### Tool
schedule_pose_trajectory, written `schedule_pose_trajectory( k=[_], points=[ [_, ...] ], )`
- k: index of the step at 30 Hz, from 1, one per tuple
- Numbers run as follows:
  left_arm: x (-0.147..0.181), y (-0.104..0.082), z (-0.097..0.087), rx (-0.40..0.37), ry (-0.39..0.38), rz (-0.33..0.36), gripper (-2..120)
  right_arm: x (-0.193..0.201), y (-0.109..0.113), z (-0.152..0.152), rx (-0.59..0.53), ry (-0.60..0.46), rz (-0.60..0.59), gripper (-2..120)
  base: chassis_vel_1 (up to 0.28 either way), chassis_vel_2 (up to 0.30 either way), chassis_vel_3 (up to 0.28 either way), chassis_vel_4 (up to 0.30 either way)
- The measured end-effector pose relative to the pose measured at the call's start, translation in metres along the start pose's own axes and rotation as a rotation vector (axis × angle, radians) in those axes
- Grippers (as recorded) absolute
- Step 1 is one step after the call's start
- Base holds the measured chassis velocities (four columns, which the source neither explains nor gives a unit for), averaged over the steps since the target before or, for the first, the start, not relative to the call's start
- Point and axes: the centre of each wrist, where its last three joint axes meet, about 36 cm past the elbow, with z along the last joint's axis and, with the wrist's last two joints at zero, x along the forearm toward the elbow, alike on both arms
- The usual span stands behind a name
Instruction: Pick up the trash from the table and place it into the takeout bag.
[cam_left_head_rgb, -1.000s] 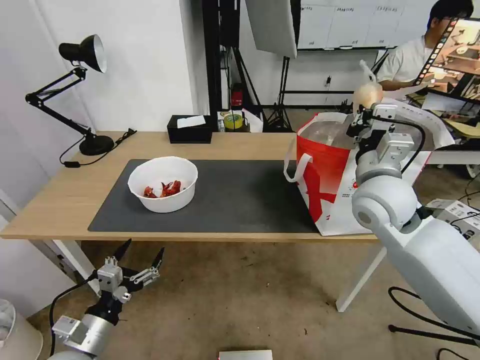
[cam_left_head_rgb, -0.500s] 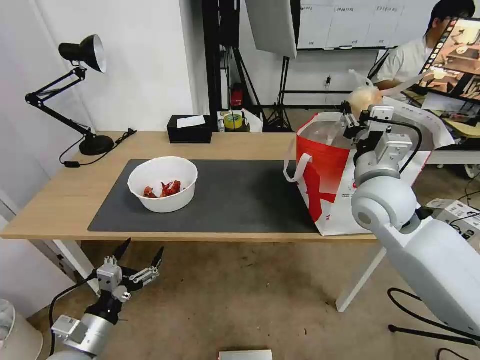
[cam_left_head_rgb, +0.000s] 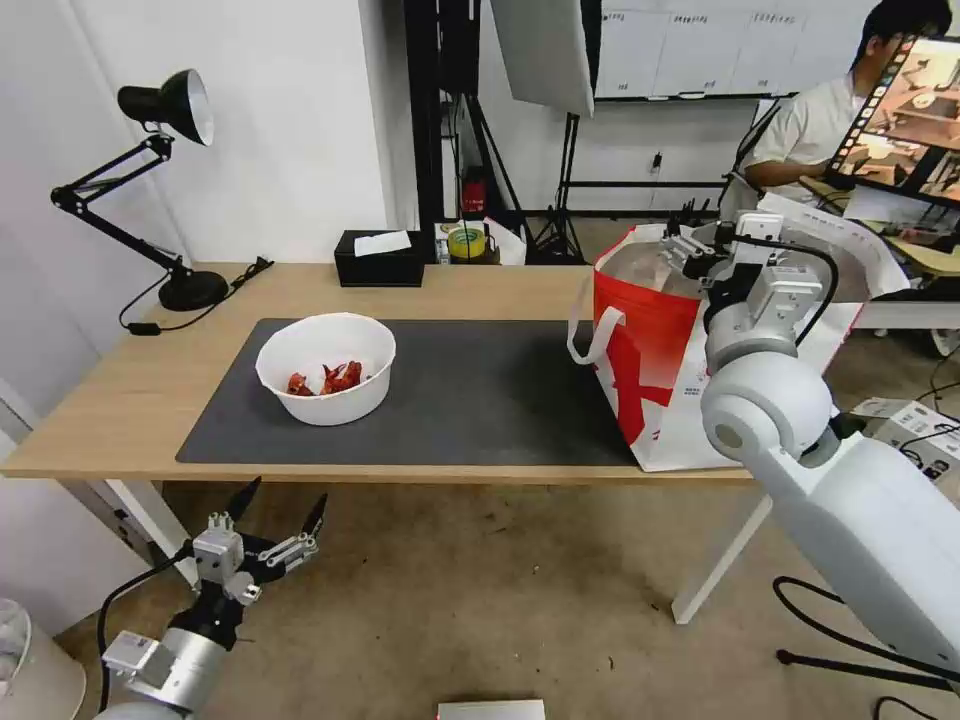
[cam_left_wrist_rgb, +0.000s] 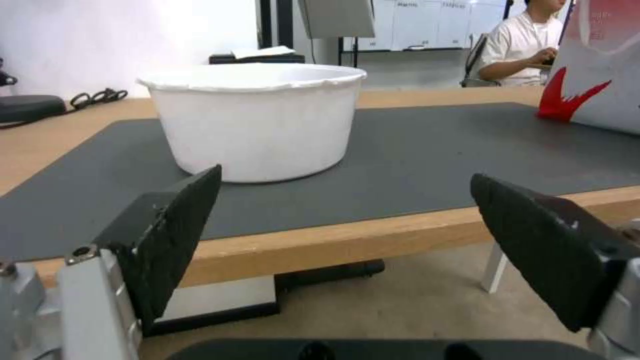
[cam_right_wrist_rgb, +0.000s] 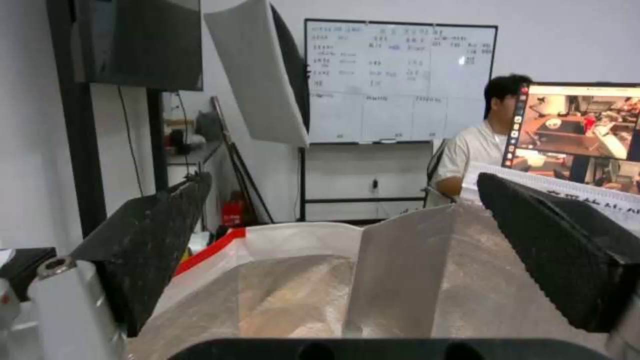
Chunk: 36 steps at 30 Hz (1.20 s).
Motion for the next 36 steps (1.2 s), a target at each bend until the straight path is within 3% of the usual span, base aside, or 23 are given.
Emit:
schedule_pose_trajectory(
  k=[11,22,31,33,36],
  points=[
    [-0.001,0.000,-0.001,0.001,-0.005,0.001,100,0.003,0.000,0.002,0.020,-0.019,-0.036,100,0.000,0.000,0.000,0.000],
    [-0.003,-0.002,-0.005,0.006,-0.014,0.004,100,0.029,0.005,0.010,-0.014,-0.044,-0.255,100,0.000,0.000,0.000,0.000],
    [-0.003,-0.002,-0.005,0.005,-0.015,0.004,100,0.061,0.003,0.033,-0.072,-0.005,-0.459,100,0.000,0.000,0.000,0.000],
    [-0.003,-0.001,-0.005,0.003,-0.015,0.006,100,0.078,0.002,0.045,-0.097,0.011,-0.553,100,0.000,0.000,0.000,0.000],
    [-0.003,-0.002,-0.005,0.004,-0.015,0.007,100,0.096,0.001,0.056,-0.110,0.036,-0.584,100,0.000,0.000,0.000,0.000]
  ],
)
